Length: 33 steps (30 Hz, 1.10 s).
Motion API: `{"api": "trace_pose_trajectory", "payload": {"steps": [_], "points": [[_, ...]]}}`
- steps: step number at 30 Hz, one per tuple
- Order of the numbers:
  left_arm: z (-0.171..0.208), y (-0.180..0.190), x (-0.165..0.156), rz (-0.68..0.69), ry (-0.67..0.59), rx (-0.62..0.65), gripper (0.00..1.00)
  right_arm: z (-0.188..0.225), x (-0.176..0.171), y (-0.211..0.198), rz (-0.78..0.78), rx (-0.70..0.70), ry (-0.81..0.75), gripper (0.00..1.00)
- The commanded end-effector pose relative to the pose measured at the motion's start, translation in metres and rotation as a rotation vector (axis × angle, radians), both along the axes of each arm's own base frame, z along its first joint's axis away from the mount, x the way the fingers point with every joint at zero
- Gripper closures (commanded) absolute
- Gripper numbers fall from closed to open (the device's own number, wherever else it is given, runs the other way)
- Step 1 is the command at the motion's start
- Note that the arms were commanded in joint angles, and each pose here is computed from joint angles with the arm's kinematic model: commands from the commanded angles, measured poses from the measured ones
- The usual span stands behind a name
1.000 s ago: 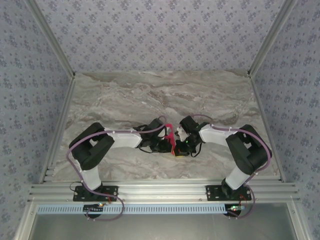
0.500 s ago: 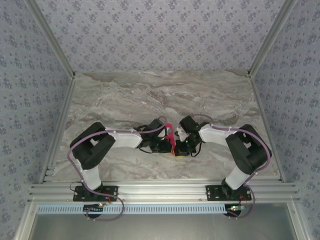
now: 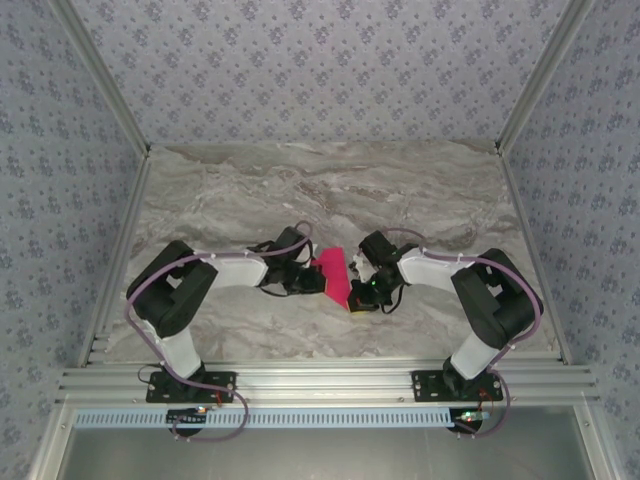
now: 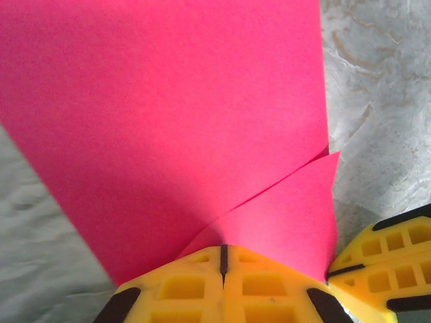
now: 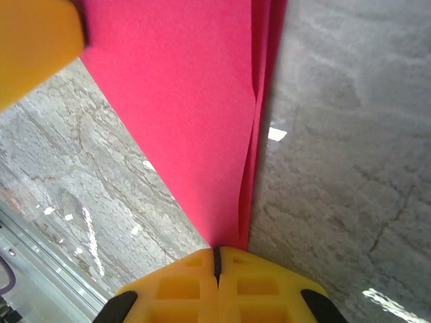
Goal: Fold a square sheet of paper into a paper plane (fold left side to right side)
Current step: Third fold the triangle at the center of the table, then fourth fold the wing at the center of the table.
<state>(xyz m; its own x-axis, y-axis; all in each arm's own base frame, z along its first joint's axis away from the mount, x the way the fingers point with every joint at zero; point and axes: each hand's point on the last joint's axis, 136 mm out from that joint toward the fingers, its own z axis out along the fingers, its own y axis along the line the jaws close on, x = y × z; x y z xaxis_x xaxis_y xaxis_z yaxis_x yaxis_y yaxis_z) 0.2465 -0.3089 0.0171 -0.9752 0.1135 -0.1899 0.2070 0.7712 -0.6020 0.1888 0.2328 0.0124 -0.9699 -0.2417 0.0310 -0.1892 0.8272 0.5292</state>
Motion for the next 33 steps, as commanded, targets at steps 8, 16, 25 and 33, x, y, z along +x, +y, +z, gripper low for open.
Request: {"api": "trace_pose_trajectory", "payload": {"steps": [8, 16, 25, 33], "points": [[-0.033, 0.089, 0.039, 0.173, -0.023, 0.24, 0.98, -0.038, -0.03, -0.053, -0.009, -0.252, 0.095, 1.0], [-0.017, 0.092, 0.049, 0.182, -0.045, 0.218, 0.97, -0.03, -0.024, -0.04, -0.009, -0.17, 0.067, 1.0], [0.053, 0.083, 0.045, 0.264, -0.111, 0.021, 0.76, 0.042, 0.022, -0.004, -0.021, 0.099, -0.253, 0.68], [0.063, 0.056, 0.022, 0.332, -0.034, -0.212, 0.53, 0.075, 0.051, -0.009, -0.019, 0.163, -0.442, 0.46]]}}
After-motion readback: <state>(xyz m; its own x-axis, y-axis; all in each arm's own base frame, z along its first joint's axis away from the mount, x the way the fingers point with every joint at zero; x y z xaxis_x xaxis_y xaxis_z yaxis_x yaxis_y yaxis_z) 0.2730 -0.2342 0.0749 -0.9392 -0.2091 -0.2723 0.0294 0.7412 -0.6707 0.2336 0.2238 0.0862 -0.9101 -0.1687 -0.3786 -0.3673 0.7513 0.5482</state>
